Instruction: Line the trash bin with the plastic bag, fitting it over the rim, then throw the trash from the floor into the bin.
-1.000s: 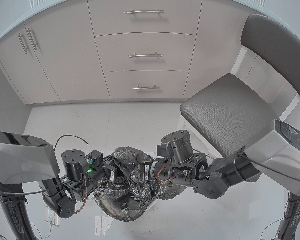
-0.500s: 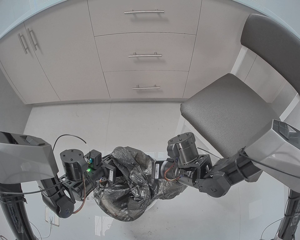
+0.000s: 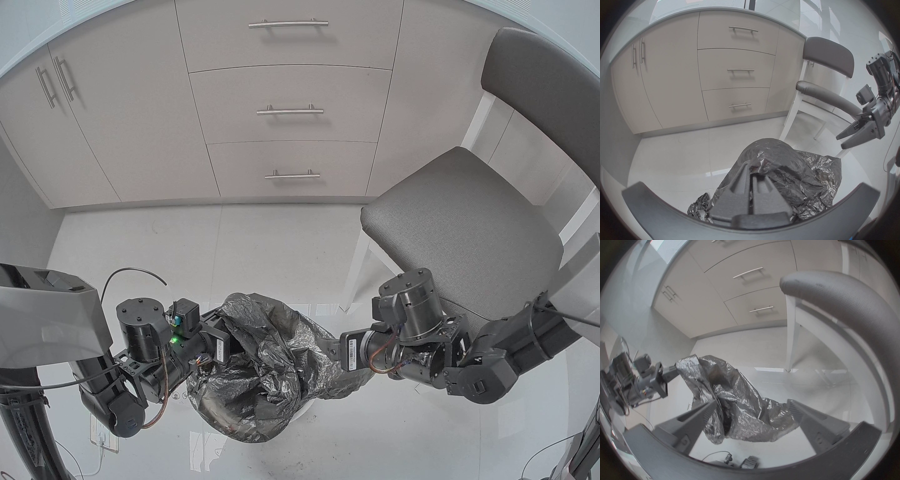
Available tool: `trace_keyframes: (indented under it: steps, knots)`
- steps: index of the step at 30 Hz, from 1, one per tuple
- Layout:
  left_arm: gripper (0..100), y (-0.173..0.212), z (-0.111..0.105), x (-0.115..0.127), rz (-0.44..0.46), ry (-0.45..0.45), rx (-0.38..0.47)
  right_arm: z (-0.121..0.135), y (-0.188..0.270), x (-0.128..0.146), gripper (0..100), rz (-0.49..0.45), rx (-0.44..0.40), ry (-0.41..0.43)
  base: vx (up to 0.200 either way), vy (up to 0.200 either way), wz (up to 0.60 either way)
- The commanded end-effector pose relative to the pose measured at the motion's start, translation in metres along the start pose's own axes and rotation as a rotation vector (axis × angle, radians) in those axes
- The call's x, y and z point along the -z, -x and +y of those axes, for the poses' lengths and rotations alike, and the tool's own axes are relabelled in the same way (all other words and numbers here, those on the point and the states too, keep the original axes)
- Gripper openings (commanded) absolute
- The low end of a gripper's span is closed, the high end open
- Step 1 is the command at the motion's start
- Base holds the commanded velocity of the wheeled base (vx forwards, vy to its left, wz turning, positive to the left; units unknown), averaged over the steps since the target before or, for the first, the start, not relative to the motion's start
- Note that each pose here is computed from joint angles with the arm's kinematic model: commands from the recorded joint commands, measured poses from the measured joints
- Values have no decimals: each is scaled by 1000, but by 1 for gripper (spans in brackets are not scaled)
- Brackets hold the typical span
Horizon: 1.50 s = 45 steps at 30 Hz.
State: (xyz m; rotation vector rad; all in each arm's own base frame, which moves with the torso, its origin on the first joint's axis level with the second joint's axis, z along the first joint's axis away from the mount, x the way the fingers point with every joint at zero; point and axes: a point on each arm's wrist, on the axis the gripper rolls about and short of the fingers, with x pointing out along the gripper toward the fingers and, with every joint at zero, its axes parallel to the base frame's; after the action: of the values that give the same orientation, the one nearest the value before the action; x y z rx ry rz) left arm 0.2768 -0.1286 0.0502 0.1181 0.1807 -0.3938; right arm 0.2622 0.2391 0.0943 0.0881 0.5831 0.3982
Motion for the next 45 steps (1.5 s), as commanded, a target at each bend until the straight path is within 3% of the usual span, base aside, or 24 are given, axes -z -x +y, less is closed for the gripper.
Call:
trace_keyframes:
  steps: [1,7,10,15,16,19,22,32,45]
  knots:
    - [0,5,1,-6,-20,4,-2,-2,21,4,100,1,-4,31,0,0,0]
    - [0,7,1,-6,-17,7,2,-6,17,29,100,82,25,89,0,0,0]
    - [0,7,1,-6,-12,16,1,-13,1,47,100,108,75,211,0,0,0]
    - [0,7,1,-8,-21,16,0,-17,-8,65,100,108,67,335,0,0,0]
    - [0,9,1,-8,-21,16,0,-20,-7,72,100,83,49,449,0,0,0]
    - [0,11,1,-9,-20,16,0,-22,-7,72,100,30,37,555,0,0,0]
    - [0,11,1,-7,-15,18,3,-26,-14,79,100,45,51,613,0,0,0]
    - [0,12,2,-7,-13,33,-1,-26,-22,95,100,98,51,648,0,0,0]
    - [0,13,1,-8,-17,33,-1,-24,-30,93,100,84,54,645,0,0,0]
